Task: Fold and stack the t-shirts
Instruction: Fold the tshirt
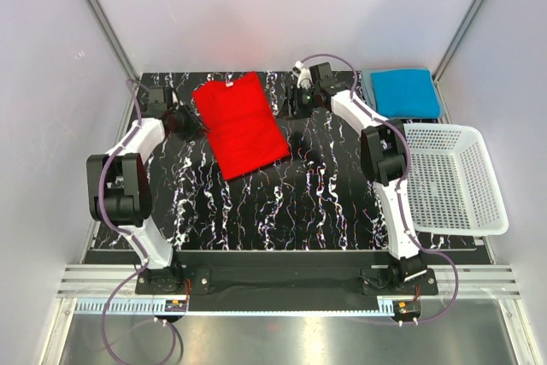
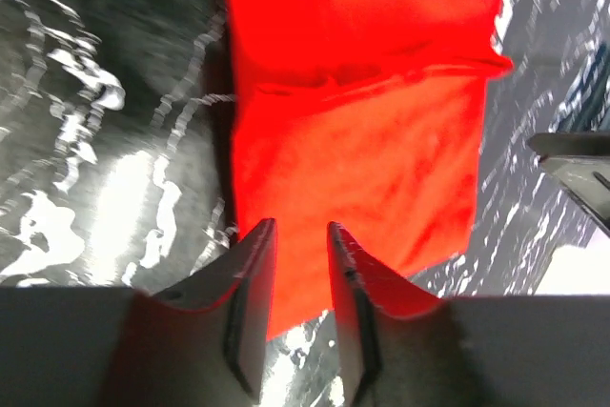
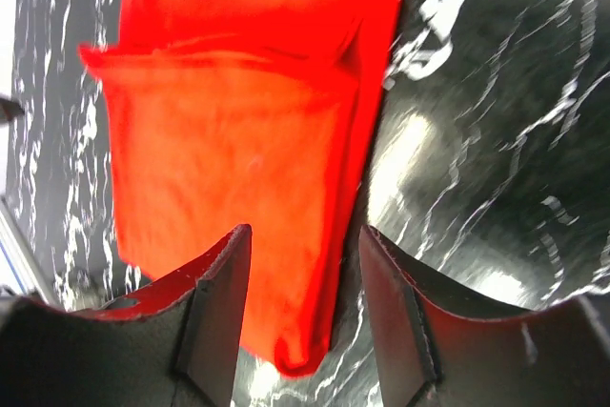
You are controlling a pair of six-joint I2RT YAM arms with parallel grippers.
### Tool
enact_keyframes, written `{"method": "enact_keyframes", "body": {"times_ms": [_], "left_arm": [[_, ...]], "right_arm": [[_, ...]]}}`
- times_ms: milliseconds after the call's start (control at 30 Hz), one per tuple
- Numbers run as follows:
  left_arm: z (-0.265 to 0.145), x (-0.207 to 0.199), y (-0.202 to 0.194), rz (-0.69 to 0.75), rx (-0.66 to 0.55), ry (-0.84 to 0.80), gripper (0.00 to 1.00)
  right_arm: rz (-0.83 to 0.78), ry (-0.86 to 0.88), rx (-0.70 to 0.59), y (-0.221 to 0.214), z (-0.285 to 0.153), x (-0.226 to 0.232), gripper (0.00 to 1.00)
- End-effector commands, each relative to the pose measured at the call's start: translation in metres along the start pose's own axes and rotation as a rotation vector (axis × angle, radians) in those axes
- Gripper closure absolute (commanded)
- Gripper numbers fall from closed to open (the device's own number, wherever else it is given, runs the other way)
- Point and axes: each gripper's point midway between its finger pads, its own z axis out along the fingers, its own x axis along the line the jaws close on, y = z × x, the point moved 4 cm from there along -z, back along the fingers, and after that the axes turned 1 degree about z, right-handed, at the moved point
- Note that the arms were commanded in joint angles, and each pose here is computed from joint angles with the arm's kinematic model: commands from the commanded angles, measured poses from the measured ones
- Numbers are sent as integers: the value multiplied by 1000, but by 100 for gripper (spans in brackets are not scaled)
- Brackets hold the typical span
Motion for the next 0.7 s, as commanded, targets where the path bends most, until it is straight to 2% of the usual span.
{"method": "enact_keyframes", "body": {"times_ms": [0, 167, 333, 467, 567, 600, 667], "left_arm": [[-1, -10, -1, 55, -26, -36, 69], [39, 3, -5, 22, 50, -27, 72], [61, -3, 34, 76, 16, -3, 72], [85, 1, 52, 69, 54, 0, 72], [82, 8, 59, 46, 77, 64, 69], [78, 8, 61, 40, 70, 74, 67], [66, 4, 63, 52, 45, 70, 61]], "right_arm": [[-80, 79, 34, -7, -23, 27, 43], [-60, 44, 106, -38, -20, 12, 43], [-37, 35, 164, -67, -14, 6, 45], [-27, 43, 173, -81, -14, 11, 48], [-13, 31, 166, -88, -19, 11, 58], [-10, 21, 159, -90, -23, 11, 66], [-4, 12, 144, -91, -25, 12, 69]]}}
